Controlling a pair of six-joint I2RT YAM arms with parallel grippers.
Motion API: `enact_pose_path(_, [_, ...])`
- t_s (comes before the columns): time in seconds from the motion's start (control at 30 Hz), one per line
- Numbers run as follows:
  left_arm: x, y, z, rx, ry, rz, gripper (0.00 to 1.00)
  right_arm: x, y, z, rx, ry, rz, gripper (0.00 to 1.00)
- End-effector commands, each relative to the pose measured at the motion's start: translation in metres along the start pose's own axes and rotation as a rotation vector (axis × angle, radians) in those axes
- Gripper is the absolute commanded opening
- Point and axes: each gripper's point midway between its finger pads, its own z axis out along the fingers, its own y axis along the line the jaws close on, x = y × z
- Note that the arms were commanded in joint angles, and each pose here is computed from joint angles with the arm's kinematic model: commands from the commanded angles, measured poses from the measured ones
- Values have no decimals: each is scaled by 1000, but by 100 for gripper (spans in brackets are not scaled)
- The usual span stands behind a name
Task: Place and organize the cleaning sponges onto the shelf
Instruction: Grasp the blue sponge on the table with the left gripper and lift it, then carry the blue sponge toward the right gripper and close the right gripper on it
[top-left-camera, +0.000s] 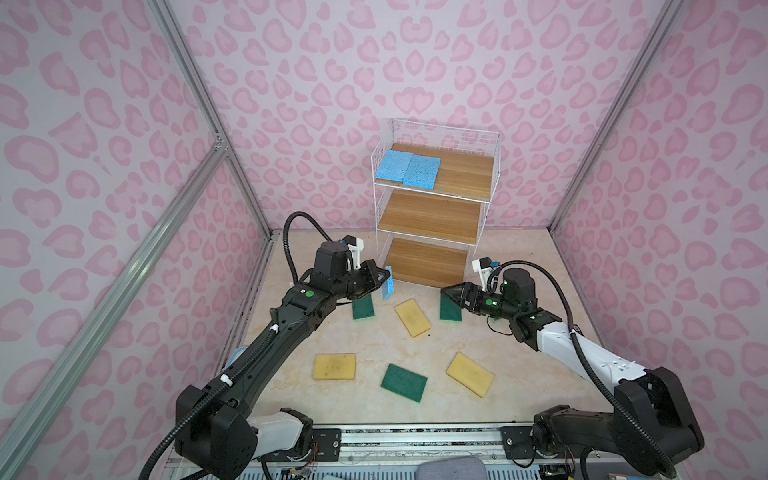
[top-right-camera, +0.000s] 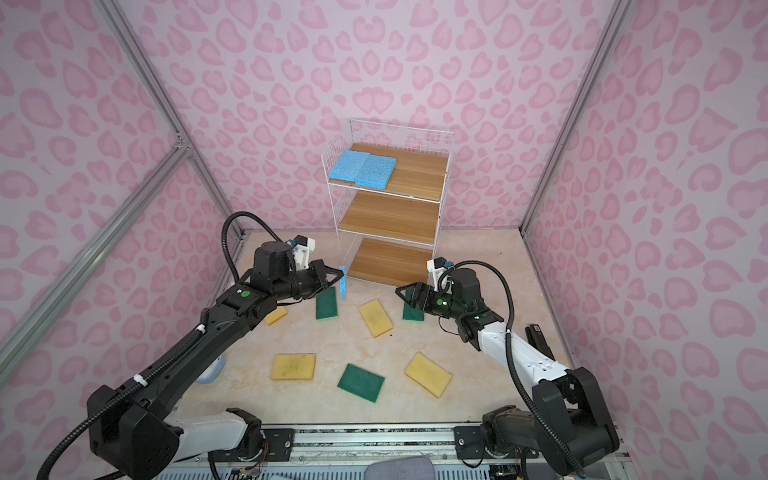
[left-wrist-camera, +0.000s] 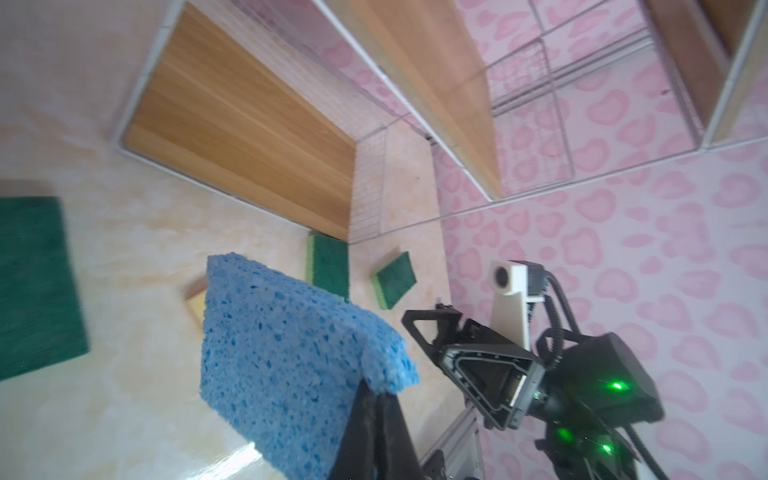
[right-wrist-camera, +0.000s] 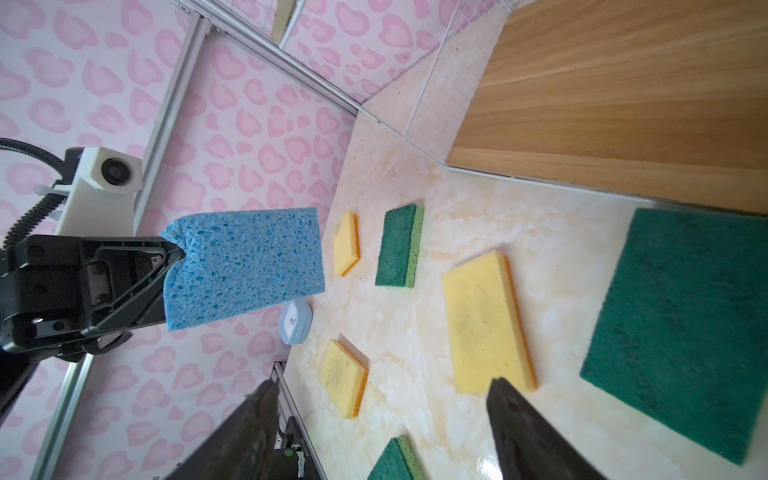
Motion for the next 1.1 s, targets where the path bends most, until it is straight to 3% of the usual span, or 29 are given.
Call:
enact_pose_path(0.0, [-8, -70, 2, 276, 24, 68, 4, -10, 22, -3, -94, -30, -12, 81])
enact_pose_path(0.13, [-12, -108, 1, 455, 42, 68, 4, -20, 35, -5, -144, -60, -26, 81])
enact_pose_path(0.33, [-20, -146, -8, 612, 63, 81, 4, -40, 62, -5, -264, -105, -22, 79])
enact_pose_path(0.77, [-22, -168, -12, 732, 121, 54, 4, -79, 111, -7, -448, -178, -54, 71])
enact_pose_path(0.9, [-20, -164, -11, 728, 127, 54, 4, -85, 114, -6, -468, -185, -49, 58])
enact_pose_path(1.07, [-23, -151, -9, 706, 118, 35, 4, -87, 115, -5, -477, -189, -44, 25])
